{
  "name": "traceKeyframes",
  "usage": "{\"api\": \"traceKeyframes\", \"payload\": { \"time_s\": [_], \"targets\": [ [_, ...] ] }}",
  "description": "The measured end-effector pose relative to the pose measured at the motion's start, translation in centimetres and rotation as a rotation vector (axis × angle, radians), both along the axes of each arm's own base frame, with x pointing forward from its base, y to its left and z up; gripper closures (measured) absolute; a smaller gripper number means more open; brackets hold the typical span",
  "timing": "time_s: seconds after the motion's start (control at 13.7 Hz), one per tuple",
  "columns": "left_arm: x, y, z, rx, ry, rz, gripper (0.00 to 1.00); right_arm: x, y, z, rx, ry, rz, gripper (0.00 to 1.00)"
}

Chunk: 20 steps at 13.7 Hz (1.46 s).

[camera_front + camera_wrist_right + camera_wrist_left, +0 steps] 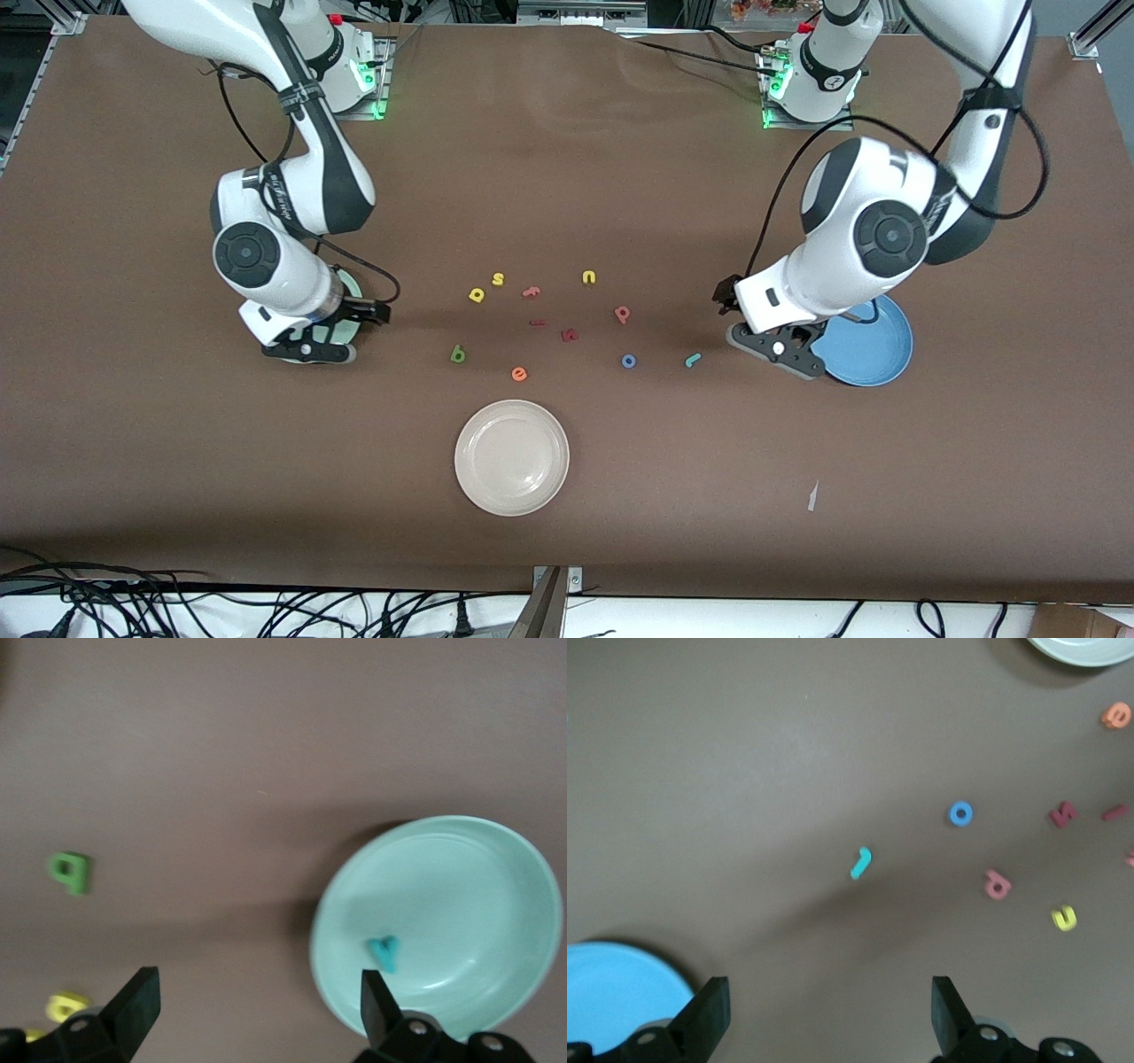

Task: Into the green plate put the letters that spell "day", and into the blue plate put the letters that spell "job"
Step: 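Grasp the green q with the right gripper while the left gripper descends, then carry the q to the green plate while the left gripper grasps the 7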

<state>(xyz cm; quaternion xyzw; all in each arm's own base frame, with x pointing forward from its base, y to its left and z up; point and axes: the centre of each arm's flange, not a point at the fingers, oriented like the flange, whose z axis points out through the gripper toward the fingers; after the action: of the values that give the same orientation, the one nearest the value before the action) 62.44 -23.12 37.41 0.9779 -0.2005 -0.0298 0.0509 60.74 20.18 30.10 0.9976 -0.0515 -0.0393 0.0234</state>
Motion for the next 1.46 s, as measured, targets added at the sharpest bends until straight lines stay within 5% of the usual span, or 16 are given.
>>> {"api": "traceKeyframes", "payload": {
  "time_s": [0.44,0.66,0.8,1.02,1.46],
  "targets": [
    [1.5,-2.7,-6.2,-0.026,-0.090,-0.011,0.00,4.0,7.8,-5.8,0.050,-0.083,-0.277,0.00],
    [1.8,-3.7,-9.8,-0.031,-0.111,-0.016,0.00,2.5,11.5,-9.1,0.043,-0.073,-0.354,0.05],
    [1.2,-4.5,-12.7,-0.024,-0.096,-0.028,0.00,1.7,12.7,-10.4,0.032,-0.067,-0.368,0.13],
    [-1.1,-5.4,-16.8,-0.006,-0.060,-0.052,0.00,1.8,12.3,-10.9,0.014,-0.078,-0.357,0.39],
    [-3.8,-3.8,-19.7,0.029,0.000,-0.053,0.00,1.6,12.1,-12.2,0.000,-0.065,-0.355,0.52]
  ]
}}
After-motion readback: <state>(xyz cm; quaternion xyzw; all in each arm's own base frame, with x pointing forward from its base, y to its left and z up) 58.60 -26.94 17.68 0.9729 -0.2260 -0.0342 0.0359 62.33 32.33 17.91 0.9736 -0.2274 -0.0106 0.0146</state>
